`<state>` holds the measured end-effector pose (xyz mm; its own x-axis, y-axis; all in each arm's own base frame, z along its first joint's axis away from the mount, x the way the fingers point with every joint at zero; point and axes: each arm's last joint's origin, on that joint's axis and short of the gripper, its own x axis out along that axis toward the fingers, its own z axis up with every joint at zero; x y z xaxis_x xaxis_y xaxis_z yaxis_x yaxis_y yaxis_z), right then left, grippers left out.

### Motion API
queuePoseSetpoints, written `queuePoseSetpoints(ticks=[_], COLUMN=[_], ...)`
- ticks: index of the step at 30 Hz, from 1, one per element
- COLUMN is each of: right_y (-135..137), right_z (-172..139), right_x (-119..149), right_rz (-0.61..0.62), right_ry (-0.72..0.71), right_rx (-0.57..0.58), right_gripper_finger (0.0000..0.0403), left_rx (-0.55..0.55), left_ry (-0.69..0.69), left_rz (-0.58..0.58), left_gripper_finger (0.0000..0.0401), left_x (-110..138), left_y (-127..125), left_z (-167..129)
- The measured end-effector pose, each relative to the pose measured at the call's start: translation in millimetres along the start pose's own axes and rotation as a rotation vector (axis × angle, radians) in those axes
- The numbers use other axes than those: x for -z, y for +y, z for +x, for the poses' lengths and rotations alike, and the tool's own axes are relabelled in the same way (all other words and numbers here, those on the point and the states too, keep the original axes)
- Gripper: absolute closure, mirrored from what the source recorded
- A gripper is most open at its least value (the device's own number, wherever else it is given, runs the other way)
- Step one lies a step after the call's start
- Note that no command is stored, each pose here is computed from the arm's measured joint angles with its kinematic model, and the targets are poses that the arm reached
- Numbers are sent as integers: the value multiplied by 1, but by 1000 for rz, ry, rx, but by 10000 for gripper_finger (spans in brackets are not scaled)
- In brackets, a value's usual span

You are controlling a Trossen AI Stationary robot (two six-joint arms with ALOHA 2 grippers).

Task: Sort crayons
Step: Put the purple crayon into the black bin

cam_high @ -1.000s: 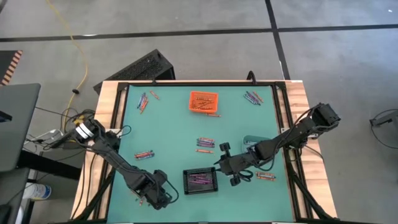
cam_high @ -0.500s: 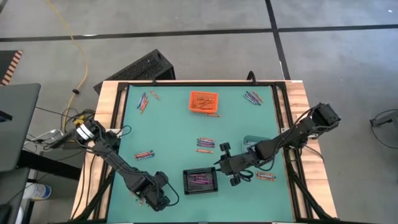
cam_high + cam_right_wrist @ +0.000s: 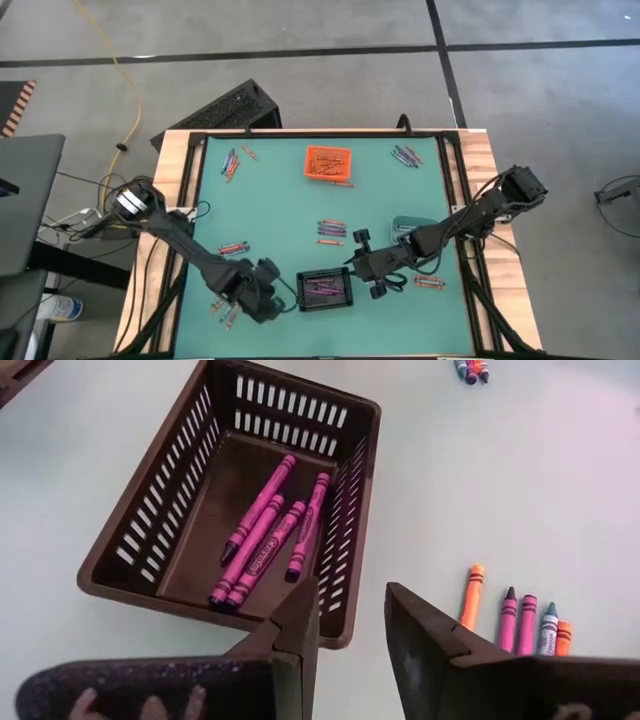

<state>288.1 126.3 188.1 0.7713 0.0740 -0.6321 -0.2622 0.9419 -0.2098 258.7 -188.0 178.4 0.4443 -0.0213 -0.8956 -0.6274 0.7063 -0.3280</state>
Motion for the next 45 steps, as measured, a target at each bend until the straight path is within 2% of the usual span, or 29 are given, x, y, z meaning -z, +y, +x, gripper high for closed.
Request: queuePoseSetpoints(ticks=[3,7,11,14,19,28,38,45], right_y=[0,0,0,0,0,3,2,2], right_z=[0,0,0,0,0,-1,0,0], right_x=[0,0,0,0,1,5,5,4], right_rz=[0,-1,-1,-1,-2,-20,-16,-15], right_ry=[1,3,3,2,7,50,44,43], right_rx=[0,0,0,0,-1,-2,3,3], right_gripper_finger=[292,292,292,292,292,292,292,292], left_rx=[61,148,281,352,455,441,499,493], left_ry=[-43,-184,-324,-384,-369,-336,-347,-354], left_rz=[33,63,153,211,312,332,397,416], left_gripper_finger=[384,384,384,384,384,384,381,342], left_x=[-15,-38,-59,-76,-91,-103,-104,-104], left_y=[-1,-4,-15,-21,-29,-24,-28,-28], left_z=[-14,-34,-44,-40,-18,7,4,4])
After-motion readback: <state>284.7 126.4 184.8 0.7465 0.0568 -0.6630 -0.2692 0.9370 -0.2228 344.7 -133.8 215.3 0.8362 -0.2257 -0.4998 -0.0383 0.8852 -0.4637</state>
